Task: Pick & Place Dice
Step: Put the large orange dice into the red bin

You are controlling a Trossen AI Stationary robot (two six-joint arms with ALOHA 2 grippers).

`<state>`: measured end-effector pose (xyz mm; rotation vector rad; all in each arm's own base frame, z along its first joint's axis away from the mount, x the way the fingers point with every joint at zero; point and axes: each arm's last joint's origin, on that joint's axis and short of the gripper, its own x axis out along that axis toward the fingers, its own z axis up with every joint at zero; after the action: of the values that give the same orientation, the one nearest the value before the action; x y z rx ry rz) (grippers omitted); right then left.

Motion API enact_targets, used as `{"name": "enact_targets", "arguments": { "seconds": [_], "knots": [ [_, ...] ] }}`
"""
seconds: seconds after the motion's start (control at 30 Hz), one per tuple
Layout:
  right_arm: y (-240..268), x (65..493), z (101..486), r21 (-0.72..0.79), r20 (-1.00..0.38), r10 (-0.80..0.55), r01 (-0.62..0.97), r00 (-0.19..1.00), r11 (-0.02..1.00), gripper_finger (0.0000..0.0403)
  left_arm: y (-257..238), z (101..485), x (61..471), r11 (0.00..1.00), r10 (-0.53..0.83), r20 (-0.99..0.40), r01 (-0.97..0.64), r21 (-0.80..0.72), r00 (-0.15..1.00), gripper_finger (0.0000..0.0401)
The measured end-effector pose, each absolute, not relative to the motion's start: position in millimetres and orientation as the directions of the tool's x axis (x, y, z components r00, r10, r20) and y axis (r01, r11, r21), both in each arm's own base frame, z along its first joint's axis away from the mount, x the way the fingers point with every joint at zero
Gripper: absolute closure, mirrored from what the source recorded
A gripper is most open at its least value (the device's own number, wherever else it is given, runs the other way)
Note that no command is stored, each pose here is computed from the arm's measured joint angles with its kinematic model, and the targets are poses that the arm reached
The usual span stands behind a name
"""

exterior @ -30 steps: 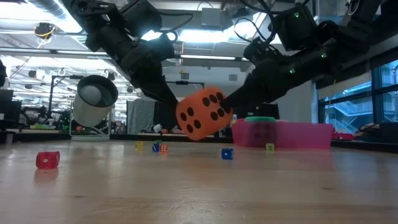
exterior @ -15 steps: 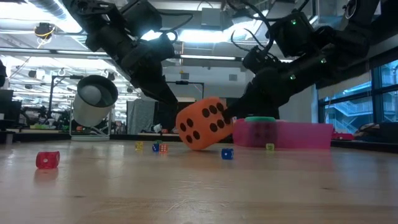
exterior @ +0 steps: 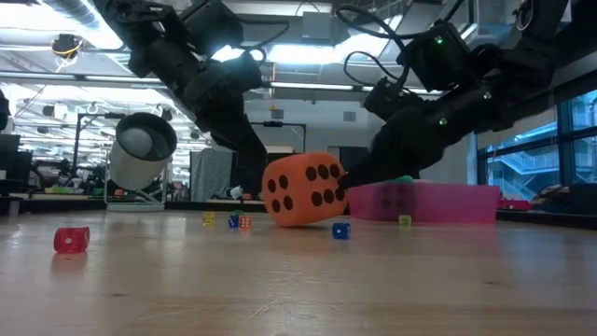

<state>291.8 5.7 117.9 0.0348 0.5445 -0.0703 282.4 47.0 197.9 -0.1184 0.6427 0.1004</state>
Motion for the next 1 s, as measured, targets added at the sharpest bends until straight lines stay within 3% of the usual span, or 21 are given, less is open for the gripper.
{"name": "enact_targets", "arguments": {
  "seconds": [0.8, 1.0],
  "knots": [
    [8.3, 290.3, 115.4, 0.084, -0.543, 0.039, 0.008, 0.839, 0.996, 0.0215, 43.6, 177.3, 291.3, 0.984, -0.033, -0.64, -0.086, -0.154, 0.768, 0.0258],
    [3.9, 290.4, 115.5, 0.077, -0.542, 0.008, 0.04, 0.84, 0.996, 0.0175, 43.6, 179.0, 292.7, 0.985, -0.034, -0.623, -0.08, -0.154, 0.782, 0.0258]
  ]
}}
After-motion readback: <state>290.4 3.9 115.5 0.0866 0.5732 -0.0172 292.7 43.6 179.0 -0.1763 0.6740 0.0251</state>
